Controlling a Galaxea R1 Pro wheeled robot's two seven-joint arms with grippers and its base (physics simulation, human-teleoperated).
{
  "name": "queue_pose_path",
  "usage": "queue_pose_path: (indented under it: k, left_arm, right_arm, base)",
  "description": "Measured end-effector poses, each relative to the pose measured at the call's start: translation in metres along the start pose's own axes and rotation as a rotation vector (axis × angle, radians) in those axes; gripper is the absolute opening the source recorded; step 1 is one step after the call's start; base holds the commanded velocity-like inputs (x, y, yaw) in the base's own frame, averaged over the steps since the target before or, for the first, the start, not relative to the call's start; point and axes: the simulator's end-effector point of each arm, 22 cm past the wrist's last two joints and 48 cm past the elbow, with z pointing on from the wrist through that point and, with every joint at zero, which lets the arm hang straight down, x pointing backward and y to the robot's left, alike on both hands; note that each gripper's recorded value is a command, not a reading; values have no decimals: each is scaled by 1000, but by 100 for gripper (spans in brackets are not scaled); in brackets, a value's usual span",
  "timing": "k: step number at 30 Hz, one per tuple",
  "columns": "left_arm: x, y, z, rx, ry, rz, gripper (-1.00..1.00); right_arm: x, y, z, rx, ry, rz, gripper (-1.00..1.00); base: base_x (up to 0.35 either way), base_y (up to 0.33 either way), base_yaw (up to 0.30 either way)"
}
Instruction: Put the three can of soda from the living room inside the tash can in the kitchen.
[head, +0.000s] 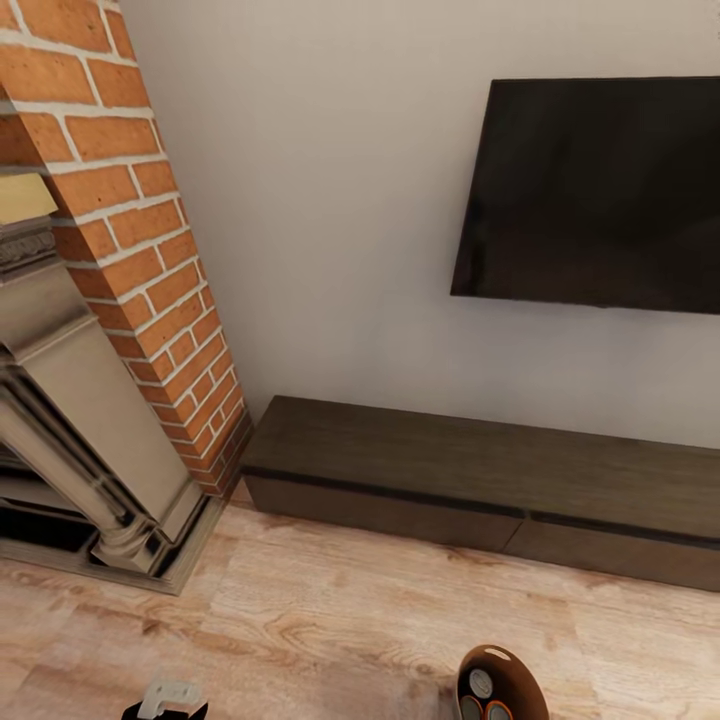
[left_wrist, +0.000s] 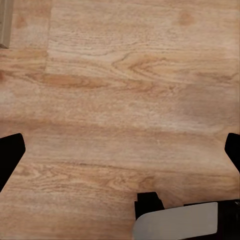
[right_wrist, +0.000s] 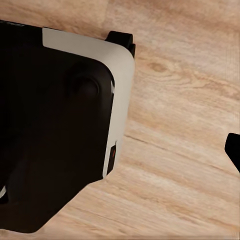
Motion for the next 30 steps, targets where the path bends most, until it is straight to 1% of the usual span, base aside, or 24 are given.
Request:
queue_pose_path:
  k: [6, 9, 14, 15, 18, 20, 24, 25, 29, 30]
  left_arm:
    - [0, 0, -7, -1, 5, -1, 100]
    - [2, 0, -11, -1, 10, -2, 100]
    - [26, 3, -18, -9, 63, -18, 100]
    - [40, 5, -21, -14, 93, -26, 100]
    - [55, 6, -27, -18, 125, -33, 100]
    - [70, 7, -32, -21, 157, -40, 100]
    - [88, 8, -40, -26, 198, -47, 100]
    - [99, 9, -44, -28, 220, -50, 100]
    - [120, 11, -55, -34, 261, -53, 100]
    - [131, 11, -60, -37, 273, -53, 100]
  right_arm:
    - [6, 3, -6, -3, 5, 3, 100]
    - [15, 8, -8, -9, 15, 5, 100]
    - [34, 17, -10, -20, 35, 14, 100]
    - [42, 21, -10, -25, 44, 24, 100]
    - [52, 24, -12, -28, 50, 38, 100]
    - [59, 27, -14, -29, 55, 46, 100]
    - [68, 28, -15, -4, 45, 51, 100]
    - [76, 28, -15, 14, 46, 58, 100]
    - [89, 28, -17, 41, 45, 78, 100]
    - [92, 28, -18, 48, 41, 84, 100]
  base:
    - [0, 0, 0]
    - [0, 0, 0]
    - [0, 0, 0]
    - [0, 0, 0]
    - [0, 0, 0]
    - [0, 0, 0]
    - [0, 0, 0]
    - [0, 0, 0]
    - [0, 0, 0]
    - [0, 0, 0]
